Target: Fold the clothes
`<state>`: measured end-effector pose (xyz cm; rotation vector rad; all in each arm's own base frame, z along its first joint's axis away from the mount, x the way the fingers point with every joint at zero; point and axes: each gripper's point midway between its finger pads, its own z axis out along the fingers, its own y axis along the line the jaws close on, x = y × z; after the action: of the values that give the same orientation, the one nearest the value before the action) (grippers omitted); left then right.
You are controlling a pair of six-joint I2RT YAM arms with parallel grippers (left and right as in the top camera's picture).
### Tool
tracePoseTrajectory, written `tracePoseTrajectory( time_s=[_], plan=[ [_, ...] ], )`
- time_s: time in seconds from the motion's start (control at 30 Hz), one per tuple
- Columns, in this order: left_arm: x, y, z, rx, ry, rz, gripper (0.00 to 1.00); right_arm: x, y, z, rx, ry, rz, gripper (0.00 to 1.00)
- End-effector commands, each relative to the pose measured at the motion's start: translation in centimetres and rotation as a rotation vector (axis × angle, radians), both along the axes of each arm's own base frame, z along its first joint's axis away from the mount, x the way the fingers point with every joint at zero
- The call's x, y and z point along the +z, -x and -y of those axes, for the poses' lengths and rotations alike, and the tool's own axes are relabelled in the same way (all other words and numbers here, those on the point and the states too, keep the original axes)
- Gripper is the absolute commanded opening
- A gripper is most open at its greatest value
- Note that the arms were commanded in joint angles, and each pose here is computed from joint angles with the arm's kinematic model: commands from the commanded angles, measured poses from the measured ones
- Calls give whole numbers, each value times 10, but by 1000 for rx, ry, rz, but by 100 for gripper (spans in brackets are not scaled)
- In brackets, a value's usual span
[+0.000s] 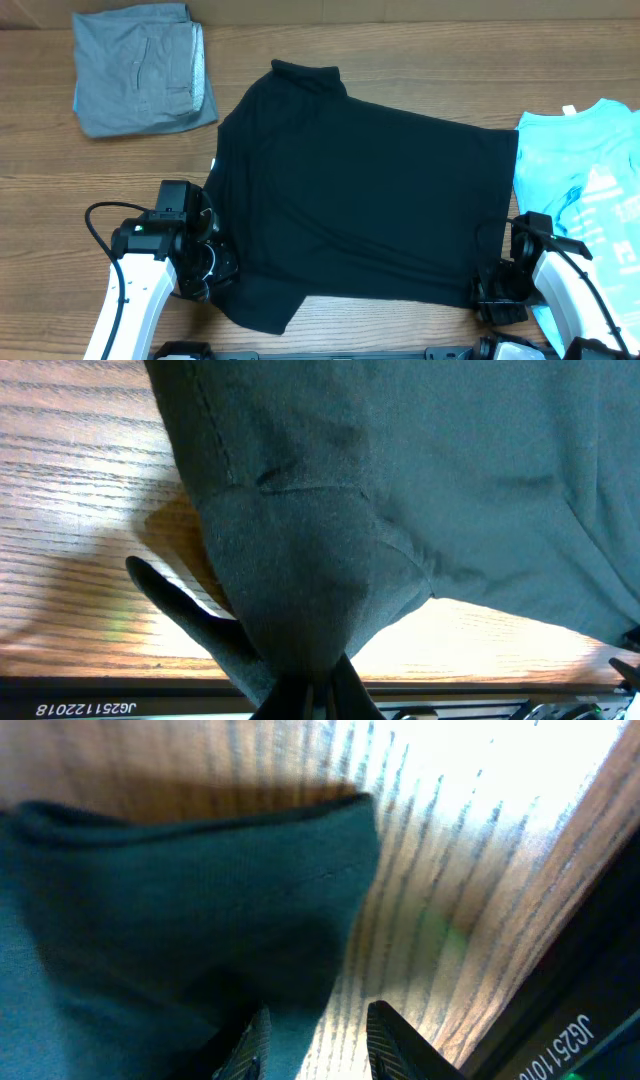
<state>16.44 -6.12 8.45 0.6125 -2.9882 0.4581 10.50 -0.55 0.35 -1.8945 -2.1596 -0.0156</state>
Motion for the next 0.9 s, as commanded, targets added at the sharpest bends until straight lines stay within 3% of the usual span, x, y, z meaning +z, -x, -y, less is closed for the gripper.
tracePoseTrajectory(
  time_s=[0.0, 0.3, 0.33, 0.37, 0.53, 0.77, 0.87],
  plan=[
    [9, -7, 2, -26, 3, 47, 4, 2, 4, -1, -8, 3, -1, 36],
    [9, -9, 2, -26, 4, 52, 5, -1, -10, 4, -8, 25, 61, 45],
    [9, -8, 2, -26, 4, 51, 5, -2, -12, 3, -9, 20, 71, 54],
    [9, -8, 2, -26, 4, 51, 5, -2, -15, 0, -18, 2, 83, 57],
    [9, -8, 2, -26, 4, 51, 5, -11, -16, -4, -26, -19, 106, 57],
    [9, -8, 2, -27, 4, 51, 6, -14, -15, -7, -30, -37, 107, 41],
    [9, -8, 2, -27, 4, 51, 6, -14, -11, -7, -29, -32, 90, 23]
  ],
)
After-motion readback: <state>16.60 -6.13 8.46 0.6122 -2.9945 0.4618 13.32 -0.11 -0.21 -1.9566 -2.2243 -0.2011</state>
